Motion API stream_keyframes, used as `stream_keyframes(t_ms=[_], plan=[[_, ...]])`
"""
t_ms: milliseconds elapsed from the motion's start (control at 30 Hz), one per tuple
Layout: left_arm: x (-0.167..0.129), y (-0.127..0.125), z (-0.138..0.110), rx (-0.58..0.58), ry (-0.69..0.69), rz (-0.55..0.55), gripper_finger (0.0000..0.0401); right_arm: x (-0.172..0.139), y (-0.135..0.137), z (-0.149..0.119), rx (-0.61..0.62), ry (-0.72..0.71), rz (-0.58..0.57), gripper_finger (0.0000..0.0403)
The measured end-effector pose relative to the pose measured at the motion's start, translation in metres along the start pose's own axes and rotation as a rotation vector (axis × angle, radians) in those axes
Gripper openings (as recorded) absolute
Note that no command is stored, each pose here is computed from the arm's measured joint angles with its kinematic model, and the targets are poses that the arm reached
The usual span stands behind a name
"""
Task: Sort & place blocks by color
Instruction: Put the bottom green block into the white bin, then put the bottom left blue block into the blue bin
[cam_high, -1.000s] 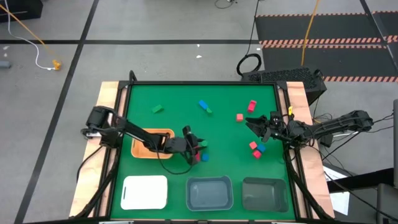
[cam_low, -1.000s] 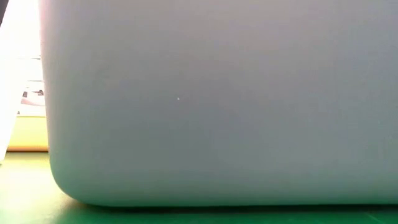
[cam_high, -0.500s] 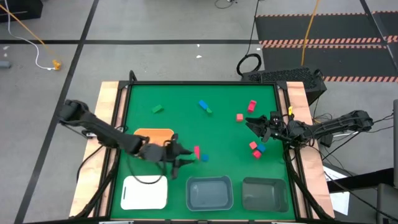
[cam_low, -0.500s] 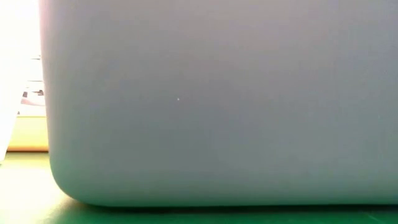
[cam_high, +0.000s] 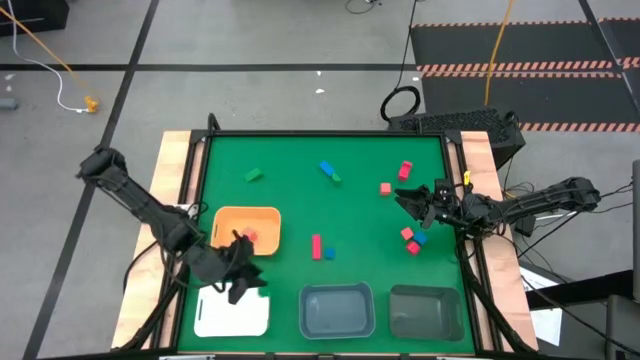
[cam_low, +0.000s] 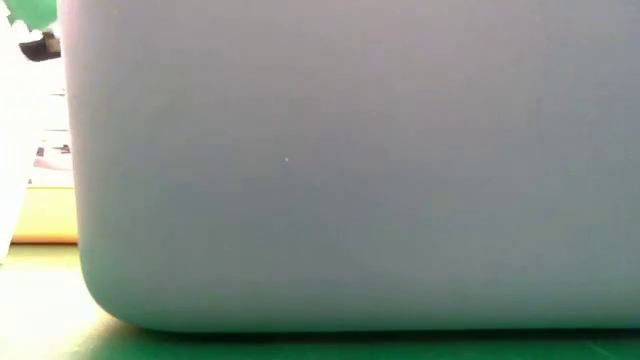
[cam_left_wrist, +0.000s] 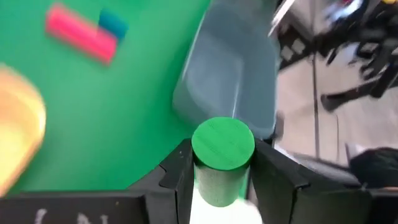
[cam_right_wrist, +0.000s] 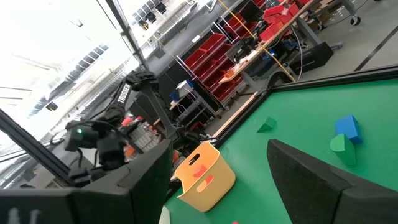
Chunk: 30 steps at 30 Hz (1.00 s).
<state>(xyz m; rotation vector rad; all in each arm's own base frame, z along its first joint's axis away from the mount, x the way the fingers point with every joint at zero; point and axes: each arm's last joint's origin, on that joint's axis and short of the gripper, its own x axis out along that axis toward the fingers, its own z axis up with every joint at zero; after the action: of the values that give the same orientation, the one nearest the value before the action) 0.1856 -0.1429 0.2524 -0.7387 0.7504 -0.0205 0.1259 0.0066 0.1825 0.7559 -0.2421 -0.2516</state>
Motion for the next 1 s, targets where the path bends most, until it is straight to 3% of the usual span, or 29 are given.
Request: stream_keyframes(t_ms=[167, 433, 533, 733, 1000], plan=[[-0.006, 0.0, -0.023, -0.123, 0.13, 0.045, 0.0127, 0.0, 0.0, 0.0, -0.001, 0.0, 0.0, 0.0254], [0.013, 0.01, -0.055, -0.143, 0.235, 0.249, 0.0127, 0.0, 0.0, 0.0, 0.0, 0.0, 0.0, 0.0254], [0.023, 0.008, -0.06, -0.132, 0.255, 0.243, 0.0133, 0.0, 0.0, 0.0, -0.001, 0.0, 0.0, 0.0254], [0.039, 0.011, -0.069, -0.101, 0.316, 0.276, 0.0185, 0.0, 0.0, 0.0, -0.001, 0.0, 0.0, 0.0254], [0.043, 0.013, -0.071, -0.117, 0.33, 0.302, 0.0171, 0.0, 0.0, 0.0, -0.001, 0.0, 0.0, 0.0254]])
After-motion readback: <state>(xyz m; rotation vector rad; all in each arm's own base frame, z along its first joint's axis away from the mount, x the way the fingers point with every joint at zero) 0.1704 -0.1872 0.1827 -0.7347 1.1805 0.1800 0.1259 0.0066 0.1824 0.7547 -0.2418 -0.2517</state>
